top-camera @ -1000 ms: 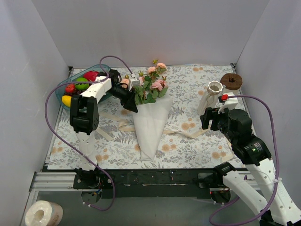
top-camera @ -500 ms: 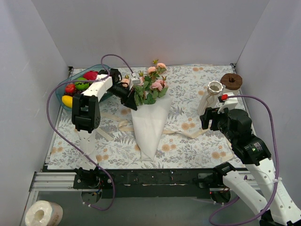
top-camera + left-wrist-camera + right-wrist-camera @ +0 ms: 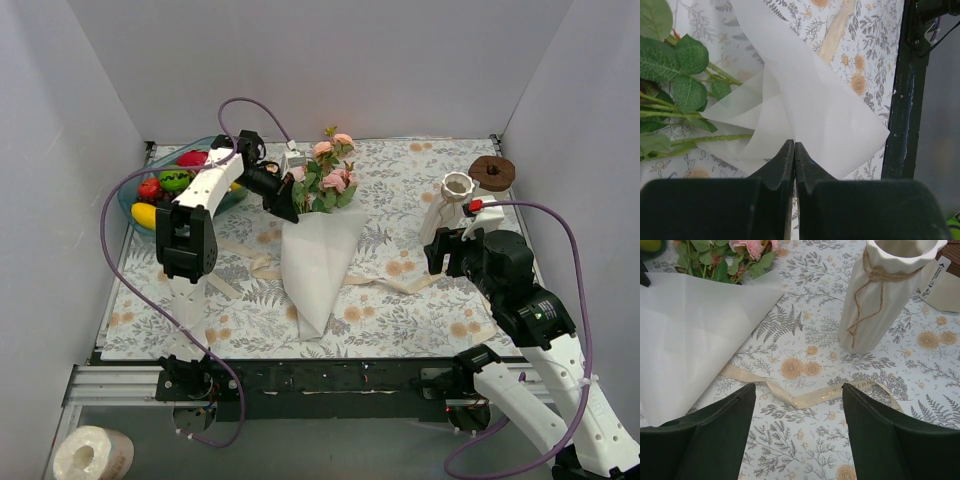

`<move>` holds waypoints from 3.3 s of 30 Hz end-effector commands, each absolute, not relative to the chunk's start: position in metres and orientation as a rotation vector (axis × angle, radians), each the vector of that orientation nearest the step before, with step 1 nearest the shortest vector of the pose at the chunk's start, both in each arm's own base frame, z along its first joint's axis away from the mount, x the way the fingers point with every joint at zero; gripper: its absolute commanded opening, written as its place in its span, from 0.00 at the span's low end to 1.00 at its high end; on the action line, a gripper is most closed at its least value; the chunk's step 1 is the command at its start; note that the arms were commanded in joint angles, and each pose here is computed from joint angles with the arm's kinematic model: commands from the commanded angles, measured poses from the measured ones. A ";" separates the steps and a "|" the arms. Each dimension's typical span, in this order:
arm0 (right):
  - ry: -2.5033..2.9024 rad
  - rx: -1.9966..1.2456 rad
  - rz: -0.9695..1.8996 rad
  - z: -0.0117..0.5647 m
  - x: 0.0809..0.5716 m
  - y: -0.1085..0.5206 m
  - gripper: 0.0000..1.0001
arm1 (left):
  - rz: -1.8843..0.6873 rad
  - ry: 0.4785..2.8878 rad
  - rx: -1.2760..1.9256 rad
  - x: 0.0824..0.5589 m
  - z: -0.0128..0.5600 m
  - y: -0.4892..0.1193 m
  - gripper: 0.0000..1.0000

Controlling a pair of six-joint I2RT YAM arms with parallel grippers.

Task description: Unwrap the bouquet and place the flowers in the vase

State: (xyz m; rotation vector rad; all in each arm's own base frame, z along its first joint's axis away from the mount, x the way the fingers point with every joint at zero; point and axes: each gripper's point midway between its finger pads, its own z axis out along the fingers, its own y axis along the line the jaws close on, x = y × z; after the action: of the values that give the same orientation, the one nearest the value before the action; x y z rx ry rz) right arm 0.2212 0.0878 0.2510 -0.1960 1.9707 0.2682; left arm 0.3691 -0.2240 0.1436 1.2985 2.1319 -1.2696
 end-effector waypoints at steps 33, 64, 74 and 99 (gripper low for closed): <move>1.864 -0.164 0.284 0.287 0.211 0.080 0.79 | -0.651 1.960 0.757 0.437 0.330 -0.226 0.98; 1.876 -0.152 0.289 0.282 0.203 0.076 0.79 | -0.727 2.143 1.486 0.388 0.108 -0.316 0.91; 1.880 -0.152 0.282 0.279 0.208 0.078 0.79 | -0.861 2.209 1.585 0.357 0.100 -0.310 0.56; 1.876 -0.159 0.277 0.281 0.210 0.078 0.79 | -0.787 2.285 1.592 0.361 0.080 -0.299 0.52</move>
State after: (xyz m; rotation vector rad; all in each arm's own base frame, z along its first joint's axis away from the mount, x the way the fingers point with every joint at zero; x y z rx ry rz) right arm 0.2062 0.0787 0.2670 -0.1677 1.9257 0.2769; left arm 0.3708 -0.3023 0.0759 1.5474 2.2741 -0.7497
